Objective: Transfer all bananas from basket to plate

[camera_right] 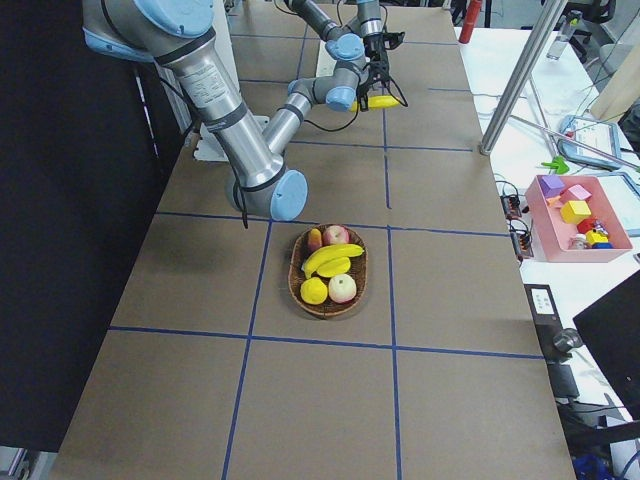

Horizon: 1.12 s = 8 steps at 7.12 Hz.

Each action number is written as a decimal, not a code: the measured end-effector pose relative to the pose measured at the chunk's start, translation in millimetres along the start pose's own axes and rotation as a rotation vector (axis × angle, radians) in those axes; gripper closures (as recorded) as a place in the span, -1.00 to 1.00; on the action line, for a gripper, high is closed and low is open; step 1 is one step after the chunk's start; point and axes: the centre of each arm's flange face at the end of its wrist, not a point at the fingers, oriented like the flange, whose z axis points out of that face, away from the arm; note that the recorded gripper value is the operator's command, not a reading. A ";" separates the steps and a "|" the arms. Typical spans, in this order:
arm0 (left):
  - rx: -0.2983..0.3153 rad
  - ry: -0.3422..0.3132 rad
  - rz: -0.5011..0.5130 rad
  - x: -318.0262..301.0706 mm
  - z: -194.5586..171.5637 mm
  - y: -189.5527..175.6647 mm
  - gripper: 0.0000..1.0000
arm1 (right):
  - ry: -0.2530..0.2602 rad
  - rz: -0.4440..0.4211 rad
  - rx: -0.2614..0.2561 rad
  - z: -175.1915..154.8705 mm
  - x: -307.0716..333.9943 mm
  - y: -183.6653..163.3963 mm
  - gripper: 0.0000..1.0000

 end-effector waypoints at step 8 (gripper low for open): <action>0.052 -0.059 -0.141 30.3 29.3 11.8 1.00 | -0.017 -0.012 0.022 -0.6 -16.6 7.7 -0.79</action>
